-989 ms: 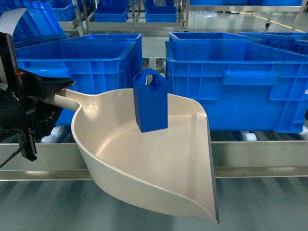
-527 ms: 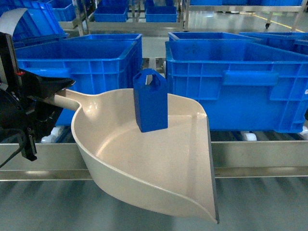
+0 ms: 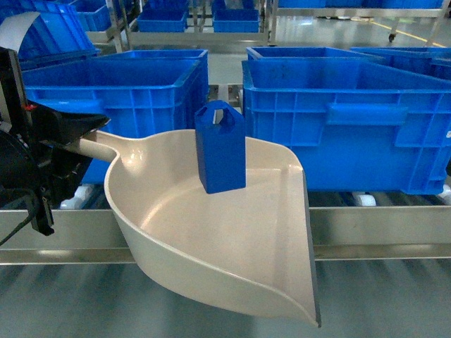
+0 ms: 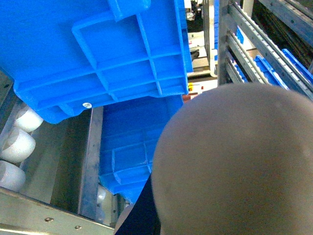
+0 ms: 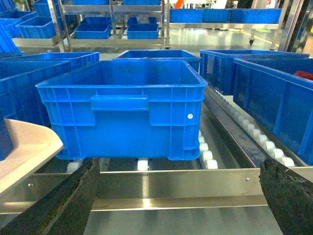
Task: Place part in tray to right shelf
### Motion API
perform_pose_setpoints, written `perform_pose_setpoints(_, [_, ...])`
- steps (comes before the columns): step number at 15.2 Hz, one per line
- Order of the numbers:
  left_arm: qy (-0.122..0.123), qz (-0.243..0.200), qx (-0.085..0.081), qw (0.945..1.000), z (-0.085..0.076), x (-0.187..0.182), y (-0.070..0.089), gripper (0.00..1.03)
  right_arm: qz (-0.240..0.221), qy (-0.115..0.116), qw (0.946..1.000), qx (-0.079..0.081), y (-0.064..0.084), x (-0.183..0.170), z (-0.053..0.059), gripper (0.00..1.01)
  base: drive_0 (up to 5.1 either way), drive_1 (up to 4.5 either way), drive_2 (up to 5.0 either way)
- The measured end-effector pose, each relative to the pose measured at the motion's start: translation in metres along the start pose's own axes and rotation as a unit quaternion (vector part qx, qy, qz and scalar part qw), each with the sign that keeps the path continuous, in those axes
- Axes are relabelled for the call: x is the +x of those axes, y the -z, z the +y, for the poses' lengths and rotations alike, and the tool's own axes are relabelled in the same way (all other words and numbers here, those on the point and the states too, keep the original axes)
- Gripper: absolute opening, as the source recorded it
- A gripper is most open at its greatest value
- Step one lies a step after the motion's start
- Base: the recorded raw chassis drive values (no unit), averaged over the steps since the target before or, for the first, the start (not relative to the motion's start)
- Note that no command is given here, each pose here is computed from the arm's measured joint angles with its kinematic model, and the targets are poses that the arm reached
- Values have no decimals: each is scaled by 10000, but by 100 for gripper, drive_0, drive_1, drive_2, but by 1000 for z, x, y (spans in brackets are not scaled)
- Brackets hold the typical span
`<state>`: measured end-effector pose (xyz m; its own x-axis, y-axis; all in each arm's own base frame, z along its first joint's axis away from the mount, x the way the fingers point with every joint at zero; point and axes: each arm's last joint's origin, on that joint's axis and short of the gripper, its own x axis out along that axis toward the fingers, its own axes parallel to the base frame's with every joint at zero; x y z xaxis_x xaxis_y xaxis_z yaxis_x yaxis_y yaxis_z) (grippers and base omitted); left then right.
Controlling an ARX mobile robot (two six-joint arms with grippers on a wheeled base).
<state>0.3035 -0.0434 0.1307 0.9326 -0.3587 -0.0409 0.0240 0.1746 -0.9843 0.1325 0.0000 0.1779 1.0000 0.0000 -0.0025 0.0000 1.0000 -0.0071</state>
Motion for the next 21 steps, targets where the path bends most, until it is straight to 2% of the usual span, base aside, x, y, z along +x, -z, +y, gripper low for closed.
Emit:
perform_pose_setpoints(8, [0,0,0,10000,0,0,0,15,0,0,10000,-2,0,0,0,98,2,434,-430])
perform_pose_setpoints(9, [-22,-99,-49,9999,0,0,1,15,2,0,10000,-2,0,0,0,98,0,0,0])
perform_pose_setpoints(10, [-131,-684,-292,9971,1,0,3,15,2,0,10000,-2,0,0,0,98,0,0,0])
perform_pose_setpoints(11, [-184,-1040,-477,9933,2,-1,2,15,0,0,10000,-2,0,0,0,98,0,0,0])
perform_pose_setpoints(12, [-226,-1340,-644,9886,3,-3,-1,15,2,0,10000,0,0,0,0,98,0,0,0])
perform_pose_setpoints(14, [-196,-1667,-872,9819,0,-13,-7,15,2,0,10000,0,0,0,0,98,0,0,0])
perform_pose_setpoints(15, [-47,-1762,-900,9802,-9,-17,-8,15,2,0,10000,-2,0,0,0,98,0,0,0])
perform_pose_setpoints(16, [256,-1744,-887,9803,-26,-20,-11,15,0,0,10000,-2,0,0,0,98,0,0,0])
perform_pose_setpoints(17, [708,-1815,-854,9771,-50,-25,-16,15,2,0,10000,-2,0,0,0,98,0,0,0])
perform_pose_setpoints(18, [1211,-1896,-802,9711,-76,-29,-23,15,4,0,10000,0,0,0,0,98,0,0,0])
perform_pose_setpoints(19, [1785,-2080,-701,9591,-113,-36,-37,15,0,0,10000,0,0,0,0,98,0,0,0])
perform_pose_setpoints(20, [2081,-2375,-618,9468,-150,-44,-54,15,2,0,10000,0,0,0,0,98,0,0,0])
perform_pose_setpoints(21, [2085,-2672,-516,9394,-177,-50,-65,15,2,0,10000,-2,0,0,0,98,0,0,0])
